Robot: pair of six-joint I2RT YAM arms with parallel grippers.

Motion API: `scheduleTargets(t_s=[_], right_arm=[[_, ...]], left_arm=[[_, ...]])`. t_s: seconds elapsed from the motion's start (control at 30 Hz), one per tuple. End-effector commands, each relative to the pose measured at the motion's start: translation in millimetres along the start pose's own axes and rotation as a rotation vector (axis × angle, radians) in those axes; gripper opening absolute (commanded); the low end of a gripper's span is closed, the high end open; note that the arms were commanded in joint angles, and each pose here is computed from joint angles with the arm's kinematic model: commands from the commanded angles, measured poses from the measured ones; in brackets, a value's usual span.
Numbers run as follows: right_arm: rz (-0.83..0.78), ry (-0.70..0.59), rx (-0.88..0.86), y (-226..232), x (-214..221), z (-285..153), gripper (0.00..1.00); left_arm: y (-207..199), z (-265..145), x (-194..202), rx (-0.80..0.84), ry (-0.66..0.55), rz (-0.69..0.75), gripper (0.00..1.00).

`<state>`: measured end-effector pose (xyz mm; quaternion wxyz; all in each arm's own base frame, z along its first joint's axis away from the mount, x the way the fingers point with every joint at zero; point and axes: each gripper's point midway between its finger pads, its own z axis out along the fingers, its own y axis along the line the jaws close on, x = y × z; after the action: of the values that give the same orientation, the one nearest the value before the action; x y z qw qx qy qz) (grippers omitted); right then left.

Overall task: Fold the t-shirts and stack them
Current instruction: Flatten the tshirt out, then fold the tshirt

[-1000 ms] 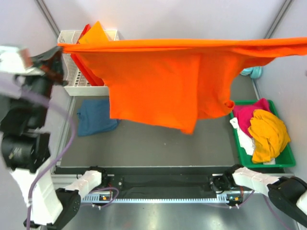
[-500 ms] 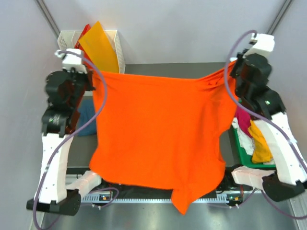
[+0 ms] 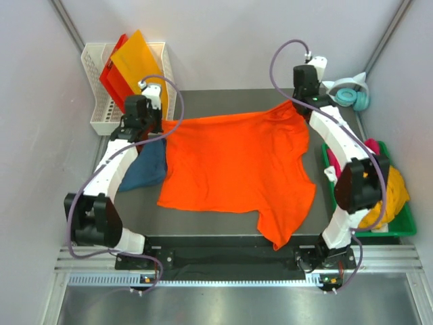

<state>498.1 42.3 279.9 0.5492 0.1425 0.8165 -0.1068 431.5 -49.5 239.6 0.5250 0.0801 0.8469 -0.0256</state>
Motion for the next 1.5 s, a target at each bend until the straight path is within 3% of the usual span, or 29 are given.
scheduleTargets(t_s=[0.0, 0.17, 0.43, 0.6, 1.0, 1.3, 1.47], right_arm=[[0.06, -0.054, -0.019, 20, -19, 28, 0.0], [0.024, -0.013, -0.004, 36, 4, 63, 0.0], [-0.004, -0.017, 0.005, 55, 7, 100, 0.0], [0.033, -0.035, -0.012, 60, -3, 114, 0.0], [0.064, -0.045, -0.054, 77, -1, 149, 0.0], [0.057, -0.06, -0.061, 79, -10, 112, 0.0], [0.075, -0.023, -0.05, 66, 10, 84, 0.0]], left_arm=[[11, 36, -7, -0.036, -0.057, 0.039, 0.0], [24, 76, 6, -0.099, -0.016, 0.041, 0.0], [34, 133, -20, -0.141, -0.045, 0.027, 0.0], [38, 155, -42, -0.163, -0.082, 0.007, 0.0], [22, 201, -29, -0.16, -0.058, 0.022, 0.0], [14, 184, -31, -0.158, -0.044, -0.014, 0.0], [14, 167, -32, -0.159, -0.035, -0.016, 0.0]])
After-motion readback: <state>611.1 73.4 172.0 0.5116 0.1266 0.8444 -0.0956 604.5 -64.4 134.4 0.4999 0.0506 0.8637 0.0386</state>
